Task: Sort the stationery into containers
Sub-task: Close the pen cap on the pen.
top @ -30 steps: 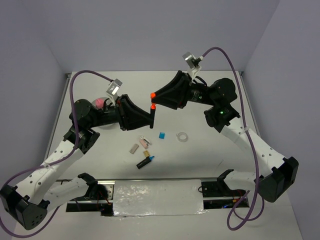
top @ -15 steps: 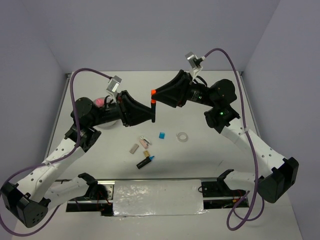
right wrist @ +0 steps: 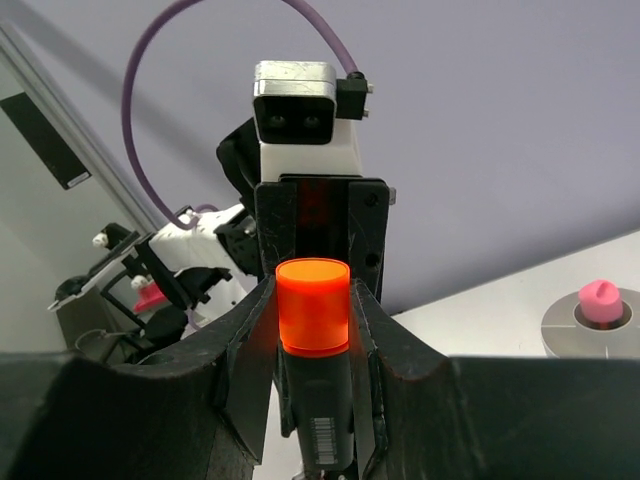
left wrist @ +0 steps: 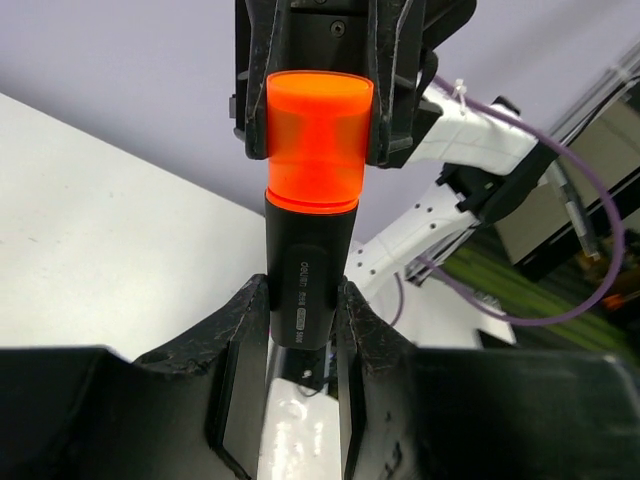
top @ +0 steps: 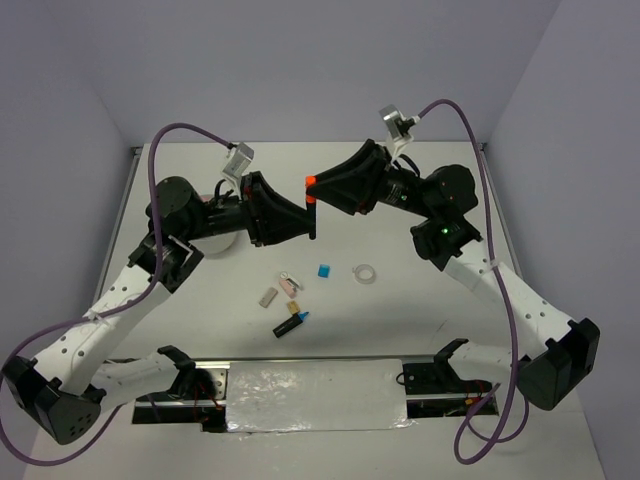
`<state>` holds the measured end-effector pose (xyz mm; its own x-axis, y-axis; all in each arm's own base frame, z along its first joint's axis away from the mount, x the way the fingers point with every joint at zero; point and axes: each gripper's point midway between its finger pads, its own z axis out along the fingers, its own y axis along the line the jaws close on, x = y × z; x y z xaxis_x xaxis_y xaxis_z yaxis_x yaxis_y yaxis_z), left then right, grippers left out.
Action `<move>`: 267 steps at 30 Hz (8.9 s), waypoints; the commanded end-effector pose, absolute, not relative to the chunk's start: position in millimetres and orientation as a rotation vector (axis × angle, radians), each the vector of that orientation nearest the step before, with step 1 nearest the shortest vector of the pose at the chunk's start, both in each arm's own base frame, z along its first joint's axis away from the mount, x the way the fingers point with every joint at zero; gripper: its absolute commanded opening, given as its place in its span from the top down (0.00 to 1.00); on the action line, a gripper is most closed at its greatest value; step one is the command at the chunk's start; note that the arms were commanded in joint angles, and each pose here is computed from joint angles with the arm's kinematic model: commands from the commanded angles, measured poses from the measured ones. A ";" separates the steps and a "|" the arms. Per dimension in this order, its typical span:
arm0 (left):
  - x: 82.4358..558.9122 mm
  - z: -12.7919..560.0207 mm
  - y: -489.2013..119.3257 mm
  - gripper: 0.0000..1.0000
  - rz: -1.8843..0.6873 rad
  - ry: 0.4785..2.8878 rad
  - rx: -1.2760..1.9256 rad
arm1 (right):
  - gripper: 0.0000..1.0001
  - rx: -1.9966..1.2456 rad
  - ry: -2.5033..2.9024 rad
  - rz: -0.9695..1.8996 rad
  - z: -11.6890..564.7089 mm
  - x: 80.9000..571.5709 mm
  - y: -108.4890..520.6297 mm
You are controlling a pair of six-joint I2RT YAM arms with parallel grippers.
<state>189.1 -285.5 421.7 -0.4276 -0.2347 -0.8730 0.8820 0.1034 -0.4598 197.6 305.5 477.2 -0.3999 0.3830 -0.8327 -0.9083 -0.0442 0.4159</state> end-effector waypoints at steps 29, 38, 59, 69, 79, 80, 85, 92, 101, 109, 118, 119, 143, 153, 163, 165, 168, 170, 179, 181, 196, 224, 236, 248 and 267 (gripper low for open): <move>218.5 468.7 -254.1 1.00 -1.071 1.309 0.660 | 0.00 -0.601 1.439 1.215 485.4 225.7 289.8; 238.7 473.7 -246.9 1.00 -0.952 1.339 0.620 | 0.07 -0.397 1.411 1.098 502.0 228.3 293.2; 229.9 487.0 -250.6 1.00 -0.987 1.334 0.655 | 0.67 -0.364 1.439 1.032 501.3 250.2 344.0; 237.1 502.6 -245.2 0.53 -0.950 1.332 0.606 | 1.00 -0.438 1.397 1.094 502.2 233.2 346.3; 186.8 509.5 -259.3 0.01 -1.091 1.312 0.909 | 1.00 -0.938 1.161 1.355 524.7 172.3 315.4; 175.7 504.4 -263.2 0.01 -1.162 1.310 0.947 | 1.00 -1.018 1.131 1.404 522.1 162.2 307.3; 141.2 516.3 -272.7 0.01 -1.396 1.159 1.049 | 1.00 -1.100 1.018 1.508 538.5 134.6 296.7; 143.2 510.5 -278.9 0.12 -1.487 1.164 1.021 | 1.00 -1.125 0.962 1.594 539.7 125.0 298.5; 154.6 518.0 -285.4 0.39 -1.517 1.151 0.972 | 1.00 -1.117 0.966 1.584 543.1 130.1 310.9; 147.4 508.3 -287.9 0.49 -1.601 1.142 1.009 | 1.00 -1.073 0.974 1.546 545.2 142.4 318.7; 146.0 507.0 -288.4 0.96 -1.611 1.142 1.019 | 0.99 -1.065 0.994 1.541 542.6 148.5 322.0; 147.1 508.5 -288.1 1.00 -1.603 1.145 1.013 | 0.97 -1.067 0.997 1.545 541.4 148.1 322.5; 163.2 512.3 -278.8 1.00 -1.393 1.113 0.920 | 0.00 -0.836 1.040 1.563 577.8 149.6 277.1; 167.0 495.0 -280.9 1.00 -1.408 1.166 0.908 | 0.09 -0.804 1.060 1.520 588.1 170.2 284.0; 172.9 487.4 -282.5 1.00 -1.405 1.198 0.886 | 0.28 -0.810 1.054 1.536 585.2 176.0 290.6; 171.9 489.2 -282.6 1.00 -1.409 1.189 0.889 | 0.29 -0.799 1.077 1.528 579.6 180.9 293.1; 172.8 488.6 -282.9 1.00 -1.408 1.192 0.888 | 0.37 -0.802 1.095 1.531 574.4 183.9 296.6; 173.2 486.8 -283.6 1.00 -1.410 1.199 0.888 | 0.40 -0.808 1.093 1.534 574.1 183.2 298.0; 179.1 485.6 -285.8 1.00 -1.408 1.213 0.876 | 0.50 -0.825 1.130 1.533 562.5 185.8 307.3; 179.7 485.7 -286.2 1.00 -1.409 1.216 0.875 | 0.53 -0.829 1.130 1.536 561.9 185.2 308.3; 197.7 511.5 -289.3 1.00 -1.374 1.209 0.869 | 0.96 -0.894 1.266 1.555 514.8 188.1 317.5; 183.5 569.9 -261.0 1.00 -1.176 0.896 0.964 | 1.00 -1.090 1.602 1.985 402.2 105.0 314.6; 186.8 504.0 -266.3 1.00 -1.226 1.090 1.046 | 1.00 -0.938 1.633 1.587 415.5 134.0 335.6; 179.3 463.1 -257.6 1.00 -1.222 1.250 1.017 | 0.73 -1.034 1.575 1.468 427.2 143.7 333.1; 164.3 437.9 -252.8 1.00 -1.268 1.346 1.045 | 0.35 -0.988 1.444 1.474 452.5 155.7 323.7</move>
<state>176.2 -255.5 418.4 -0.2507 -0.0039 -0.9681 0.9600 0.1280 -0.2491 154.7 330.3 438.0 -0.3813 -0.0211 -0.9242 -0.9245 0.0107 0.3811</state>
